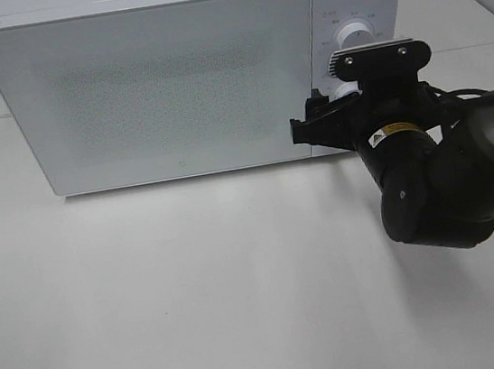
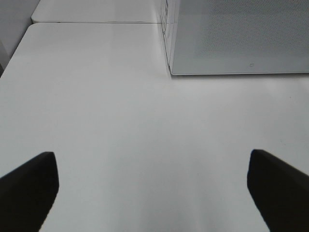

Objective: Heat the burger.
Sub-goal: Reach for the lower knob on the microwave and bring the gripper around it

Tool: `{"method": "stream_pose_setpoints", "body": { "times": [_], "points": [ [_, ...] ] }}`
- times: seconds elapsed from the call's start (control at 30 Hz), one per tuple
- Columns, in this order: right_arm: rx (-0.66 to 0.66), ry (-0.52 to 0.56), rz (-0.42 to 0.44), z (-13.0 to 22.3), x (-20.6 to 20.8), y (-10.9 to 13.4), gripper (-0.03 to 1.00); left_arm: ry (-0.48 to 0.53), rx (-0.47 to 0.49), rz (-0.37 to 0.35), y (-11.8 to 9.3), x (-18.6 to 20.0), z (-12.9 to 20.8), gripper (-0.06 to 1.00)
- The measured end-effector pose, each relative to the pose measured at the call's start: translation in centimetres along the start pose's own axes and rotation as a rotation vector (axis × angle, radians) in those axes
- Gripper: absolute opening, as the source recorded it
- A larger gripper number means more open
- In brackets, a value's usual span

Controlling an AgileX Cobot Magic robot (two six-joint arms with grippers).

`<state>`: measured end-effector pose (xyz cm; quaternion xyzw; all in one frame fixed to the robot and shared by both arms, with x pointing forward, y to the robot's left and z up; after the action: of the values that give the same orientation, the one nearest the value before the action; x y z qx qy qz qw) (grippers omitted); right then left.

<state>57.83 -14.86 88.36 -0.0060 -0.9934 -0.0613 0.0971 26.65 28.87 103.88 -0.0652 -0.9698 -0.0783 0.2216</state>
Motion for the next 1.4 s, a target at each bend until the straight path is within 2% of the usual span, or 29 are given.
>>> {"method": "stream_pose_setpoints", "body": {
  "times": [0.87,1.03,1.07,1.1,1.17,1.2,1.23,1.27,1.4],
  "points": [
    [0.017,0.01,0.0,0.8,-1.9,-0.3,0.77,0.0,0.0,-0.001,0.0,0.0,0.0,0.98],
    [0.021,0.011,-0.008,0.9,-1.9,-0.2,0.74,0.0,0.0,-0.001,0.0,0.0,0.0,0.98],
    [0.025,0.012,-0.015,0.9,-1.9,-0.2,0.7,0.0,0.0,-0.001,0.0,0.0,0.0,0.98],
    [0.025,0.012,-0.015,0.9,-1.9,-0.2,0.7,0.0,0.0,-0.001,0.0,0.0,0.0,0.98],
    [0.025,0.016,-0.016,0.9,-1.9,-0.1,0.58,0.0,0.0,-0.001,0.0,0.0,0.0,0.98],
    [0.025,0.016,-0.016,0.9,-1.9,-0.1,0.58,0.0,0.0,-0.001,0.0,0.0,0.0,0.98],
    [0.017,0.02,0.001,1.0,-1.9,-0.4,0.46,0.0,0.0,-0.001,0.0,0.0,0.0,0.98],
    [0.013,0.021,0.011,1.0,-1.9,-0.6,0.41,0.0,0.0,-0.001,0.0,0.0,0.0,0.98],
    [0.013,0.018,0.012,1.0,-1.9,-0.6,0.39,0.0,0.0,-0.001,0.0,0.0,0.0,0.98]
  ]
}}
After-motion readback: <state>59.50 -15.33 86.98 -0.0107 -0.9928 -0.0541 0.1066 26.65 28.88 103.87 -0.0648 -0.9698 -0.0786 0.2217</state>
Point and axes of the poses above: a point on each arm's last joint axis where the gripper is mounted, x pointing back along that axis away from the gripper, y along the wrist's bending axis when the last joint is at zero, z = x × y, the point moved 4 cm from there along -x, pointing out along that axis toward the gripper, and after that the axes turned 10 degrees about -x, right-handed, at the moved point
